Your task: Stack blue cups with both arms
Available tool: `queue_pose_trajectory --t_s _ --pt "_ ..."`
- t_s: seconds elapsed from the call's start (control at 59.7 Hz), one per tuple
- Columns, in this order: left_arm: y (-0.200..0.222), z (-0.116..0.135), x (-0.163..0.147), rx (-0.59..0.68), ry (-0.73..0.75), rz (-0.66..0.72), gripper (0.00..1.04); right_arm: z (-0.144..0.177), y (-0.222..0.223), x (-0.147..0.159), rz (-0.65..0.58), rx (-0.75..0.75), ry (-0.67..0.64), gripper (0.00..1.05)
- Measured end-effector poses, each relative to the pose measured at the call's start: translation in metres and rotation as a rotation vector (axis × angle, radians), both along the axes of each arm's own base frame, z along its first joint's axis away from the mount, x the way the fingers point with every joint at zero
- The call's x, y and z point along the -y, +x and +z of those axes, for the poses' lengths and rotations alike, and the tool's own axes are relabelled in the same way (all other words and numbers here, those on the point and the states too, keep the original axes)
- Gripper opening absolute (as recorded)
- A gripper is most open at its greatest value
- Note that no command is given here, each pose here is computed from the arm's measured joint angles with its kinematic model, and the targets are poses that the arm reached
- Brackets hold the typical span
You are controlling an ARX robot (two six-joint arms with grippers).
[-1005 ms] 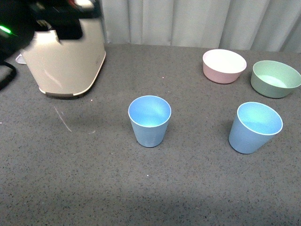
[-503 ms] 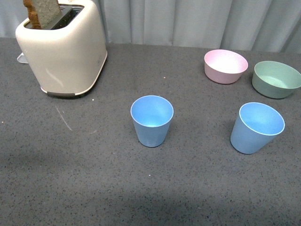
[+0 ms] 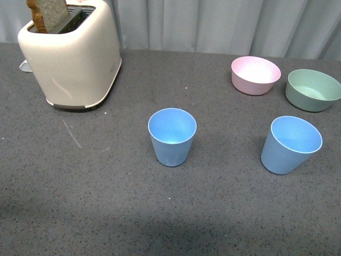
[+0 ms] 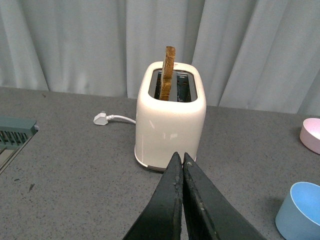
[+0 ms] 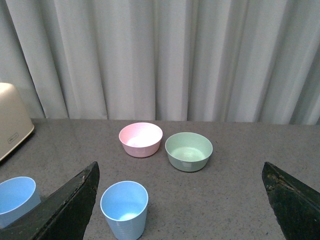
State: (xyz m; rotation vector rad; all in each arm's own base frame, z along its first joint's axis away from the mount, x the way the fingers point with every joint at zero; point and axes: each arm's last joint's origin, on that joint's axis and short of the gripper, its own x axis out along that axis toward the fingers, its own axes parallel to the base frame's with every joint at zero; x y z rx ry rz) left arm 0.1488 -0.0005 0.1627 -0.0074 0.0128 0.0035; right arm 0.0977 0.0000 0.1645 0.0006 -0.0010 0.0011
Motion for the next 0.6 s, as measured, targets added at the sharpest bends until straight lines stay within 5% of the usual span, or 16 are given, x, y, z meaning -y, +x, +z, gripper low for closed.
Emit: queue_pose_trajectory --t_s 0.603 --pt "-0.027 0.01 0.0 0.034 0.0 -0.006 0.04 0.0 0.0 0.0 0.0 0.0 0.0 0.95"
